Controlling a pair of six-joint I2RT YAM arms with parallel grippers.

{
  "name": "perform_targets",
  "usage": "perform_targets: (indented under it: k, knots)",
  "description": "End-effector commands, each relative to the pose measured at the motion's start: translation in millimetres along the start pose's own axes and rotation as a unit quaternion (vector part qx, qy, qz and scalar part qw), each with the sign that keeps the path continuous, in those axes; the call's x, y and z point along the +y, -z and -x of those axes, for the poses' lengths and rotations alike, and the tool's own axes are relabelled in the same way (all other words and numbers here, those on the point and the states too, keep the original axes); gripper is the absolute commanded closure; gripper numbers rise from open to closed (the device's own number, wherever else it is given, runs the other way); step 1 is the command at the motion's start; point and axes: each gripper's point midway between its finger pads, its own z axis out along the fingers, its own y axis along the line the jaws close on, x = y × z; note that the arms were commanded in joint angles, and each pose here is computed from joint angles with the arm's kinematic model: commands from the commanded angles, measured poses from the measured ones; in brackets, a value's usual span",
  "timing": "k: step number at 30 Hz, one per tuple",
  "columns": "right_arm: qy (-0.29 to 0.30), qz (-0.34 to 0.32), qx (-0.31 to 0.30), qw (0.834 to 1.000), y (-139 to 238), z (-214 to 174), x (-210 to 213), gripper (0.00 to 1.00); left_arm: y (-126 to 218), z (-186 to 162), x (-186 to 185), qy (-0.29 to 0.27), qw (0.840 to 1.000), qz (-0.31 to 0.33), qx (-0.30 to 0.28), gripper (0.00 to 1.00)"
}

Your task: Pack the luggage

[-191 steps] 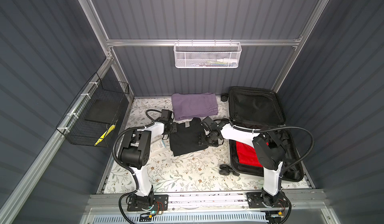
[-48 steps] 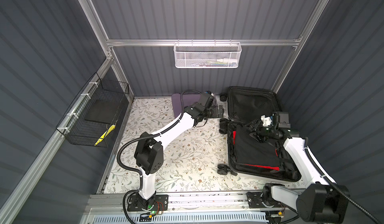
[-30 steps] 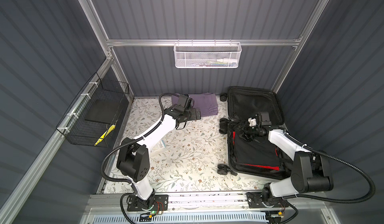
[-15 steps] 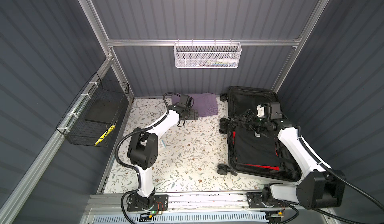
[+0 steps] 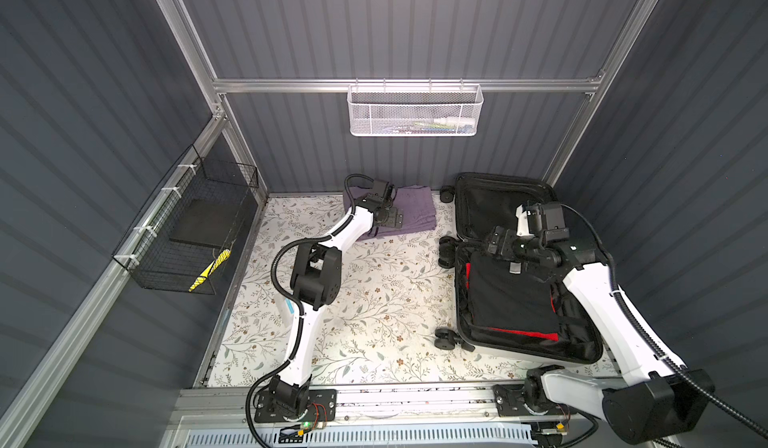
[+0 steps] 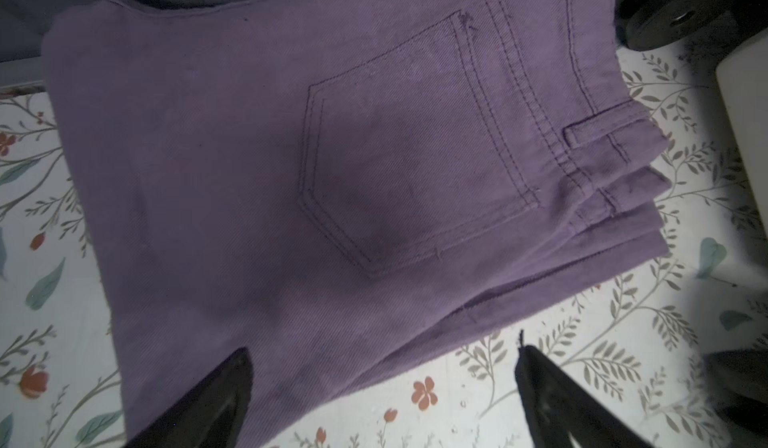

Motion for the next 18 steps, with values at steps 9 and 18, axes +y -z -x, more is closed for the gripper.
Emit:
perform_targets:
  k: [9, 18]
  knots:
    - [0.036, -0.049, -0.053, 0.997, 27, 3, -19, 0.01, -37, -34, 24, 0.006, 0.999, 0.01, 0.047, 0.0]
    - [0.009, 0.061, -0.022, 0.998, 23, -5, 19, 0.01, -27, -74, 35, 0.02, 0.997, 0.01, 0.076, 0.0]
